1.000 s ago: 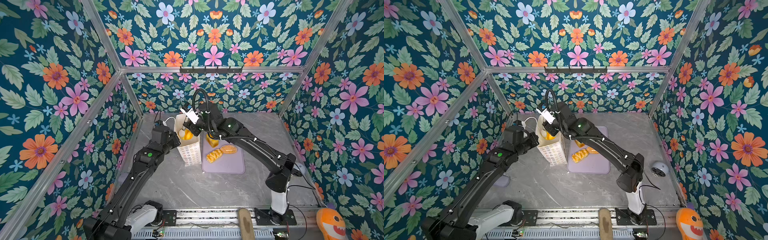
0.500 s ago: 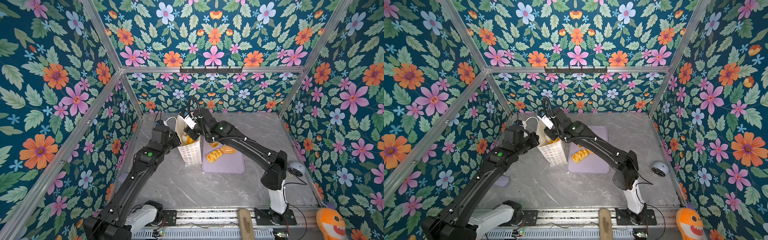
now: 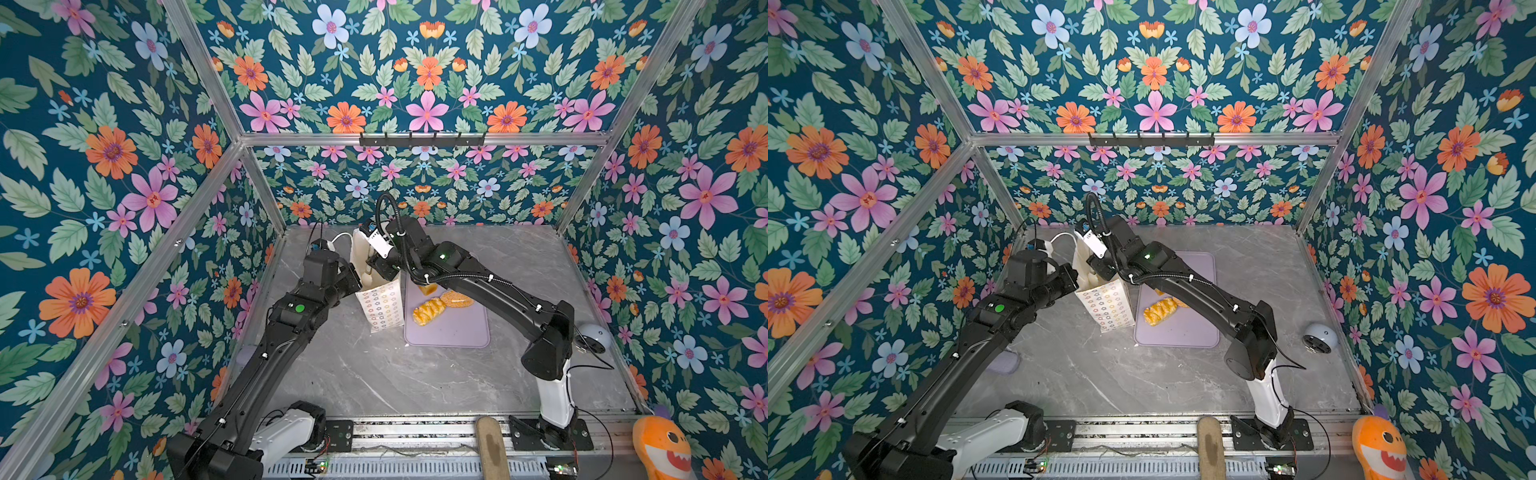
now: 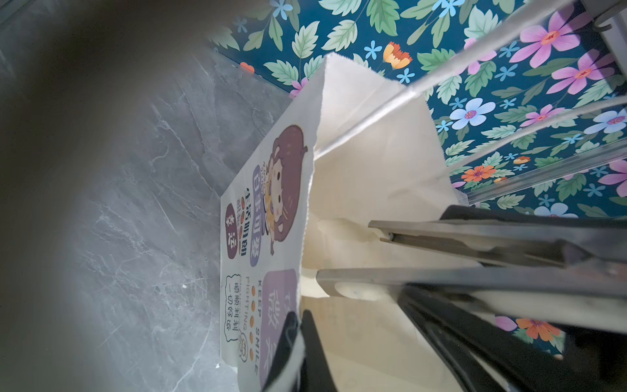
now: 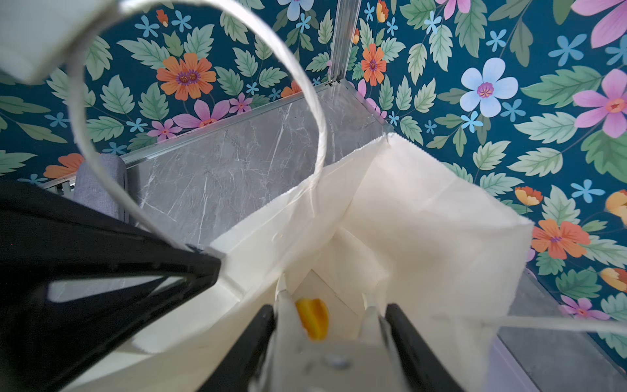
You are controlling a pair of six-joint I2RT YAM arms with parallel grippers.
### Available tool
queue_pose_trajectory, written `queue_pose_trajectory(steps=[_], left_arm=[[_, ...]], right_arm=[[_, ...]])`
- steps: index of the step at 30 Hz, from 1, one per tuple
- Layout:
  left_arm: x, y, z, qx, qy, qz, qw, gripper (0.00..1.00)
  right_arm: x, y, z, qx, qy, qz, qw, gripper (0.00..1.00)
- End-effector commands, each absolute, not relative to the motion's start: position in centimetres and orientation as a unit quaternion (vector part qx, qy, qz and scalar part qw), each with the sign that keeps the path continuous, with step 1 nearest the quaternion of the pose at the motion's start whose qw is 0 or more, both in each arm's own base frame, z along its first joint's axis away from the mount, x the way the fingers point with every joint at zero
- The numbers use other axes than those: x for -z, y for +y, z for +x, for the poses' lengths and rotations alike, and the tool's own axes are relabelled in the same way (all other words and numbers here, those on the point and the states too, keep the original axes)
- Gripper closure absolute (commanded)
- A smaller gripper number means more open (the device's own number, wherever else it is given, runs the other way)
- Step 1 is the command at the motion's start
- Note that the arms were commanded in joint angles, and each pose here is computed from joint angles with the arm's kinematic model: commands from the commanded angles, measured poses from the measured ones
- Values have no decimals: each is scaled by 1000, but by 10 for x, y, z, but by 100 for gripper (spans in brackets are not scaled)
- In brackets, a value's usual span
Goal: Pack bread into a paper bag
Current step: Place the bread in the paper bag.
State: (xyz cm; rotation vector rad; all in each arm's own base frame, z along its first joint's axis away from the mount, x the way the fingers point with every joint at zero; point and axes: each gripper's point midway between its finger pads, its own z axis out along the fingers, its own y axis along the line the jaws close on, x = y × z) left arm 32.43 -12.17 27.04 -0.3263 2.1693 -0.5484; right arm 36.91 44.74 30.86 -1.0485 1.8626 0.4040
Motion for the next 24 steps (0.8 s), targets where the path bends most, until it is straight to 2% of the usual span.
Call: queue_pose_trajectory(steps=[1, 7, 16, 24], left_arm=[[-272, -122, 324, 219, 868, -127, 427, 100], [-269, -121, 324, 215, 870, -129, 425, 100], [-268, -120, 324, 213, 871, -130, 424, 100], [-268, -119, 323, 209, 871, -129, 426, 100]], right_arm=[[-331, 448, 367, -179, 742, -423, 488, 48], [-366, 444, 360, -195, 718, -421, 518, 50], [-454, 427, 333, -243, 650, -421, 585, 51], [-526, 382, 315, -252, 594, -395, 654, 52]])
